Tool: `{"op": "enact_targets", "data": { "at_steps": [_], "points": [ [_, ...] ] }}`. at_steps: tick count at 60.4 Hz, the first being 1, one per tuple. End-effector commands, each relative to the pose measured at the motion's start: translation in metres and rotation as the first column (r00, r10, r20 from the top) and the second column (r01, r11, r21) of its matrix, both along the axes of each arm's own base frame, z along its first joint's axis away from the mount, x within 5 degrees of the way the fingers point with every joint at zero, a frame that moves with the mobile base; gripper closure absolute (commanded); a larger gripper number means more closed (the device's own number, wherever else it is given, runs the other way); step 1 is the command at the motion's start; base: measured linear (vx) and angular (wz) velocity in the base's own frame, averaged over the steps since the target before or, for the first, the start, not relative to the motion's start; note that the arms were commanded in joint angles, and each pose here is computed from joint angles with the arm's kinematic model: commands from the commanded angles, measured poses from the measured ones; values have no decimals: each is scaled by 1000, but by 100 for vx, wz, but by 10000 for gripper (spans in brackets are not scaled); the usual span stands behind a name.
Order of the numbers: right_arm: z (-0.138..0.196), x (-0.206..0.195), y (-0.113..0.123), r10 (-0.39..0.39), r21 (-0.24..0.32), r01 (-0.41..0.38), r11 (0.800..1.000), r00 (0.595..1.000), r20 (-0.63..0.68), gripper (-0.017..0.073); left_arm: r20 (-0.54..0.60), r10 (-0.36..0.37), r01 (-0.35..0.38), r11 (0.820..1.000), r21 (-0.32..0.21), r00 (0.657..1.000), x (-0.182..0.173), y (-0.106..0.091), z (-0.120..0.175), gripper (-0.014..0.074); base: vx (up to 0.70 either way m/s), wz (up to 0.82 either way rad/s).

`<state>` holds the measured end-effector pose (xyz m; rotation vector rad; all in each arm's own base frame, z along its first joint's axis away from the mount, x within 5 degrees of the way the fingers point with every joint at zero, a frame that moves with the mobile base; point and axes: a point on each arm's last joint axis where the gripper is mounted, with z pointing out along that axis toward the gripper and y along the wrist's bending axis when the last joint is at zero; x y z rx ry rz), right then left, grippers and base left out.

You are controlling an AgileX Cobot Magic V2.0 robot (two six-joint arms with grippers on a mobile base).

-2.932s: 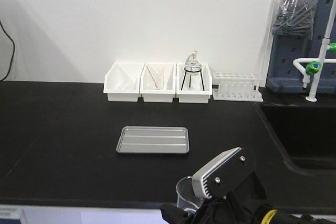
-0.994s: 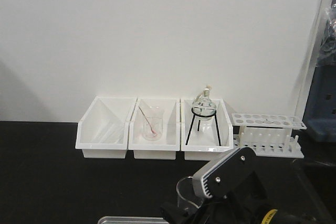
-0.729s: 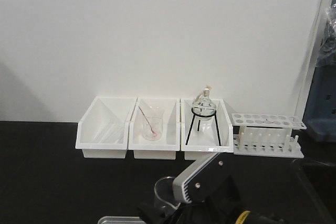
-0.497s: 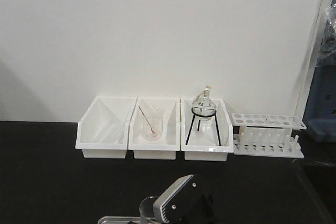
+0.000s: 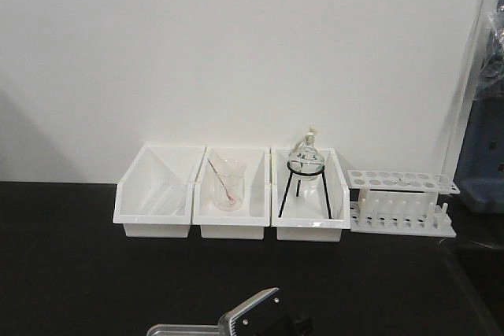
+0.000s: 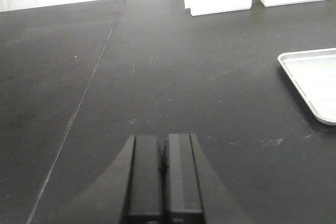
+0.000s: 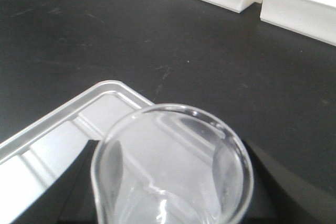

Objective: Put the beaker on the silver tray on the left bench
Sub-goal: 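Lower the beaker onto the silver tray and open the right gripper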

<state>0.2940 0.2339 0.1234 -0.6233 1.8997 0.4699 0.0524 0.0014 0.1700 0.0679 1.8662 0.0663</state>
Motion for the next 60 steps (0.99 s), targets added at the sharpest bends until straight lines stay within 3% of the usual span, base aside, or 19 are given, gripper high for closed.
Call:
{"op": "enact_targets", "data": {
  "at_steps": [1, 20, 39, 49, 60],
  "points": [
    [26, 14, 8, -10, 88, -1, 996, 992, 127, 571, 63, -9, 10, 1000, -4, 998, 2, -1, 0, 592, 0, 0],
    [6, 18, 11, -10, 62, 5, 998, 997, 82, 554, 63, -9, 10, 1000, -4, 998, 2, -1, 0, 592, 0, 0],
    [-5, 17, 11, -8, 42, 6, 999, 998, 57, 456, 63, -9, 10, 1000, -4, 998, 2, -1, 0, 592, 0, 0],
    [-6, 17, 11, -8, 35, 6, 999, 999, 48, 319, 63, -9, 10, 1000, -4, 998, 2, -1, 0, 592, 0, 0],
    [-6, 17, 11, -8, 35, 6, 999, 999, 48, 72, 63, -9, 10, 1000, -4, 998, 2, -1, 0, 592, 0, 0]
  ]
}}
